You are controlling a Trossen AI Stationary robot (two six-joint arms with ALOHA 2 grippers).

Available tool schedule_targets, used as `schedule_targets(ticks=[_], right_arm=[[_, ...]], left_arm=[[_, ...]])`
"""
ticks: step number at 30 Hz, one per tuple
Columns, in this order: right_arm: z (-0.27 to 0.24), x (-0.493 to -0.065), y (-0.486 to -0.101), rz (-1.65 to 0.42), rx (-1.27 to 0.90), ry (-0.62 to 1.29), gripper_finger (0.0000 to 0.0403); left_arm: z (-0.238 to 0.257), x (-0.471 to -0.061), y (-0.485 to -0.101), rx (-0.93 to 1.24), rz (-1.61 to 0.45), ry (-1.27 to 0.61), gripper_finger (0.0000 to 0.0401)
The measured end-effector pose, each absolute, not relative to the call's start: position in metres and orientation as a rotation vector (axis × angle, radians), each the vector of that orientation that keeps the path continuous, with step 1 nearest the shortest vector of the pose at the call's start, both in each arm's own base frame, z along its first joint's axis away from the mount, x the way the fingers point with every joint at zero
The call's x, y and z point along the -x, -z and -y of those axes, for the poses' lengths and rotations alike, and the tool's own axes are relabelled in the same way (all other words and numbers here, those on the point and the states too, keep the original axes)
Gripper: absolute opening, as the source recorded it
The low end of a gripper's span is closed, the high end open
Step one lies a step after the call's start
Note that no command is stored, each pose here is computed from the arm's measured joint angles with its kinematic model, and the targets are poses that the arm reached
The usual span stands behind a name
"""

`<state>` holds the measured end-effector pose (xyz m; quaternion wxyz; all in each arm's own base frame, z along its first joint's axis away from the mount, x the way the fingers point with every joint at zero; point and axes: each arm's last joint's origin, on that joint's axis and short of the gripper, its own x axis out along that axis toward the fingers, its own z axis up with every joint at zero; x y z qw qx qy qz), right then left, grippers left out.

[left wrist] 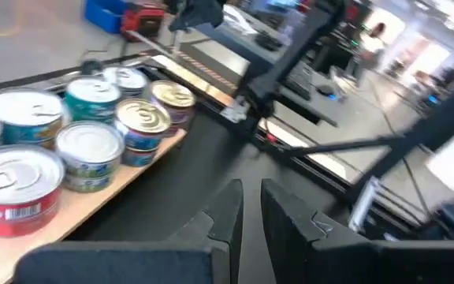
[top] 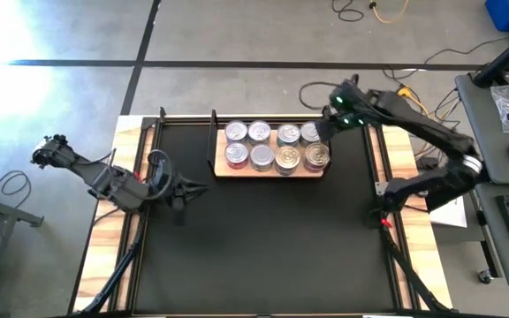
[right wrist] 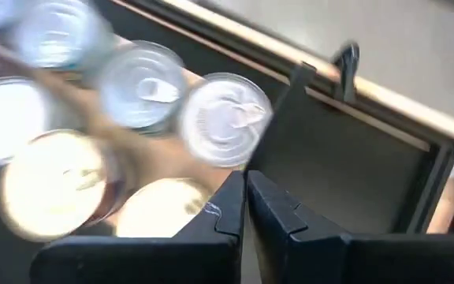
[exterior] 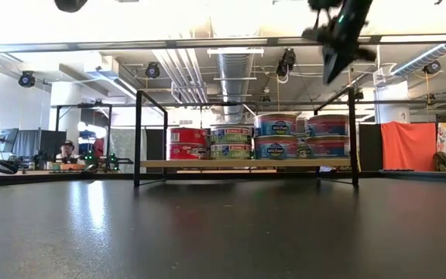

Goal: Stack canned seafood by type on shelf
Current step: Adjust the shelf, then return to Home Position

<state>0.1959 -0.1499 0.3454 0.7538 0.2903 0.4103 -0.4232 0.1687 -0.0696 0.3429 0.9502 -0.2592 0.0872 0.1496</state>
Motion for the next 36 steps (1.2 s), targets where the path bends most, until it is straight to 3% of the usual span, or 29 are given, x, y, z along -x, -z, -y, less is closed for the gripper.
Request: schedule_targets(ticks=[6,12,17,23,32,36], right_arm=[[0.077,-0.177,-0.369,-0.615,-0.416,0.694,0.0009],[0.035,-0.153,-0.369,-0.268,-0.301,0.433,0.0009],[0.026,-0.118,-0.366,-0.196,-0.145,0.390,0.0009],[0.019,-0.077,-0.367,-0.161,-0.152,0.390,0.0010],[0.016,-0.059,-0.367,-0.136,-0.118,0.387,0.0013],[0.013,-0.053,-0.362,-0.128,-0.033,0.294,0.0013]], left_arm=[[0.045,-0.161,-0.344,0.447,-0.120,-0.130,0.0032],[0.018,-0.177,-0.336,0.325,0.162,0.189,0.0032],[-0.005,-0.187,-0.320,0.352,0.179,0.125,0.0032],[-0.008,-0.185,-0.324,0.280,0.197,0.106,0.0032],[-0.009,-0.173,-0.311,0.248,0.180,0.078,0.0032],[-0.007,-0.169,-0.305,0.220,0.233,0.092,0.0032]])
